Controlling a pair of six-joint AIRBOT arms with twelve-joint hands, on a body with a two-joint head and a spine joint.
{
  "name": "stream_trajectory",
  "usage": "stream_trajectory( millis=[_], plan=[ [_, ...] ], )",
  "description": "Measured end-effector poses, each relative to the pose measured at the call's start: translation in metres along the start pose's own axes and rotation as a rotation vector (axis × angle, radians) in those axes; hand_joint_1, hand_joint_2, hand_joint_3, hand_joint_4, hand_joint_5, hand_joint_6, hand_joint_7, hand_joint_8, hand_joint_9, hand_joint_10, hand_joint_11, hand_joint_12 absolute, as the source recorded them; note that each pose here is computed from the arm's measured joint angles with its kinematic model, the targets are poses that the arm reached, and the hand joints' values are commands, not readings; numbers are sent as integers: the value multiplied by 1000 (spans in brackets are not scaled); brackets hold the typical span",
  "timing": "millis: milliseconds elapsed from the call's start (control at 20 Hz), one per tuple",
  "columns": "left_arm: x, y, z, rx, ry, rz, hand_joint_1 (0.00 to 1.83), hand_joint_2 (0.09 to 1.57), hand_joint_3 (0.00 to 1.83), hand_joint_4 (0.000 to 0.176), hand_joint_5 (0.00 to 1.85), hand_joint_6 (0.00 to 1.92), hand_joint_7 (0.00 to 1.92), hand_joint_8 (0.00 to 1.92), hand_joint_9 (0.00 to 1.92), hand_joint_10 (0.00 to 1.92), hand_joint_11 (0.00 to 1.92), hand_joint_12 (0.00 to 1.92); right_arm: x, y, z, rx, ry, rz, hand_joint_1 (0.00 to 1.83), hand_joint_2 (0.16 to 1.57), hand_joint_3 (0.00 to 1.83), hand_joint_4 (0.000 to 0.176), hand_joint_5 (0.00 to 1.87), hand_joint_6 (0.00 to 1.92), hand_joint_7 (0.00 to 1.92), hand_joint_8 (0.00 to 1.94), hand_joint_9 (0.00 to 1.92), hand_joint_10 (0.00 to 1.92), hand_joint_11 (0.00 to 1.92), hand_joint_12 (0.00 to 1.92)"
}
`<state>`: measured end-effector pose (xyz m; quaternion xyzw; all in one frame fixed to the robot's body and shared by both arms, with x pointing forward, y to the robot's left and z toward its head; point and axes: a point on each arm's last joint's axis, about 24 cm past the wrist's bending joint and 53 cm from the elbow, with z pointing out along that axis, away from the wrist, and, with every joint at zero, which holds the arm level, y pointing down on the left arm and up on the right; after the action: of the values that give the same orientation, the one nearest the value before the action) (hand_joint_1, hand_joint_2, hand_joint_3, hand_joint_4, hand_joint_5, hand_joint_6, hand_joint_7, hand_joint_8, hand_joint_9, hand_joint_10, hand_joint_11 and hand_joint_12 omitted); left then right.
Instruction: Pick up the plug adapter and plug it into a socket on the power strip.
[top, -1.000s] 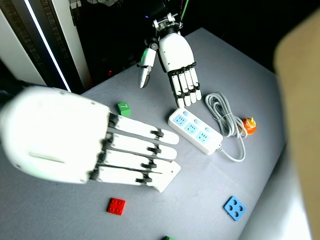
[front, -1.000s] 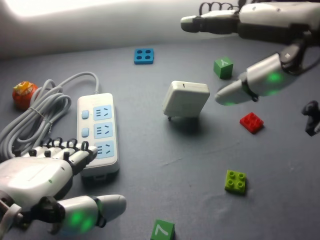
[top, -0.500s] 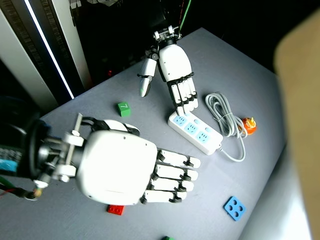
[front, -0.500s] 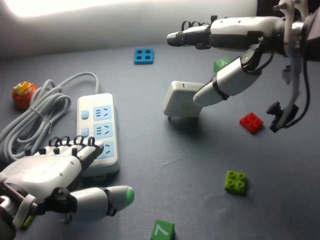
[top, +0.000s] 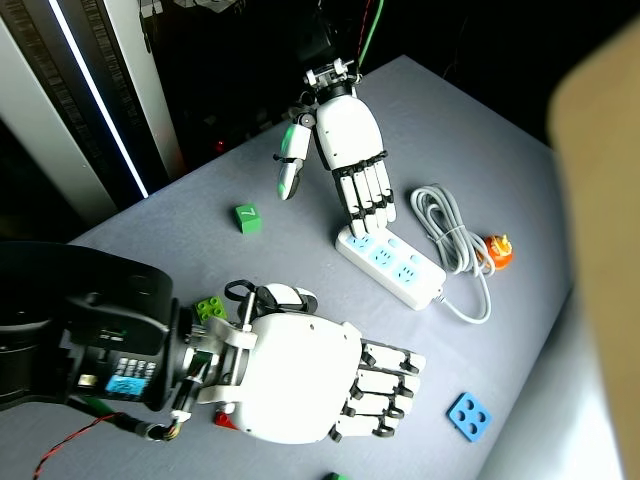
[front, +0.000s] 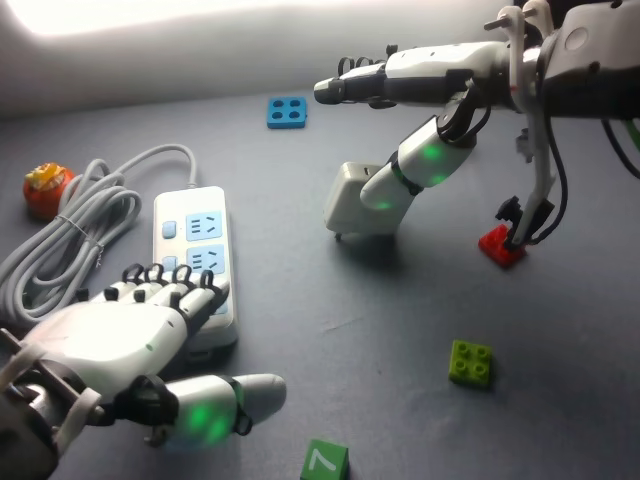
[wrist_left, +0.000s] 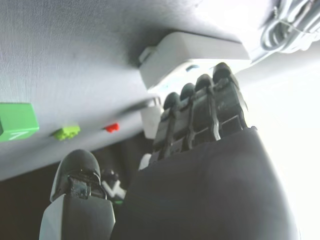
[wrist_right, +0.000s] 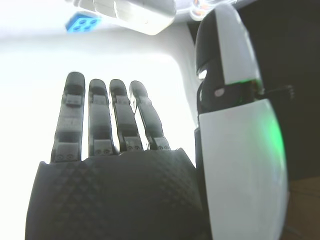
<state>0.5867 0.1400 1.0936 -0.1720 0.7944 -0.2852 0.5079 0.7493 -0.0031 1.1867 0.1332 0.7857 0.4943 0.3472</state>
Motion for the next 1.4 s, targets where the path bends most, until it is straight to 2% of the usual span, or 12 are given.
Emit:
stream_trajectory(
  millis=[150,200,300,350,450,500,700,950,1050,1100,1200,1400],
  plan=[
    [4,-1,4,1,6,-3,0,1118,0,0,7,2,0,0,0,0,0,0,4,-19,7,37,10,5,1073,998,4,0,74,1,54,2,25,3,0,264],
    [3,-1,5,2,4,-2,0,1121,2,0,19,7,0,0,0,0,0,0,5,-22,9,44,14,5,1083,994,1,0,95,5,75,5,46,6,0,326],
    [4,-1,6,5,4,1,0,1114,0,0,3,1,0,0,0,0,0,0,7,-26,13,53,19,9,1102,991,0,0,95,2,77,3,44,3,0,314],
    [4,0,7,2,3,0,0,1116,0,0,0,0,0,0,0,0,0,0,8,-27,15,55,23,9,1084,1010,5,0,73,2,57,2,27,2,0,247],
    [4,1,8,-1,5,-1,0,1124,3,0,20,8,0,0,0,0,0,0,12,-30,18,63,38,9,1091,1003,0,0,86,4,66,3,48,5,0,319],
    [4,1,9,1,5,1,0,1119,0,0,40,15,11,5,1,0,0,0,14,-32,19,66,43,9,1108,1018,4,0,71,3,48,5,27,5,0,253],
    [7,5,8,-7,13,0,0,1116,0,0,28,8,0,0,0,0,0,0,9,-36,23,75,34,9,1088,1023,3,0,43,1,35,2,11,1,0,208],
    [8,6,7,-9,15,2,0,1127,4,0,43,10,5,2,0,0,0,0,17,-41,32,89,48,-10,1105,1028,6,0,98,5,81,6,53,6,0,321],
    [8,7,7,-12,16,0,0,1120,1,0,40,7,0,0,0,0,0,0,15,-41,34,90,44,-10,1180,1017,0,0,109,5,91,5,60,6,0,363],
    [9,9,7,-15,17,0,0,1112,0,0,27,1,0,0,0,0,0,0,14,-42,36,92,38,-12,1163,1019,0,0,108,3,94,3,72,7,0,412],
    [9,9,7,-18,17,-3,0,1113,0,0,39,6,2,1,0,0,0,0,14,-41,36,92,39,-15,1143,1046,4,0,87,3,67,3,45,4,0,362],
    [9,10,7,-20,18,-11,0,1112,0,0,29,2,0,0,0,0,0,0,18,-40,38,90,46,-24,1162,1033,0,0,150,10,150,13,119,15,0,488]
  ],
)
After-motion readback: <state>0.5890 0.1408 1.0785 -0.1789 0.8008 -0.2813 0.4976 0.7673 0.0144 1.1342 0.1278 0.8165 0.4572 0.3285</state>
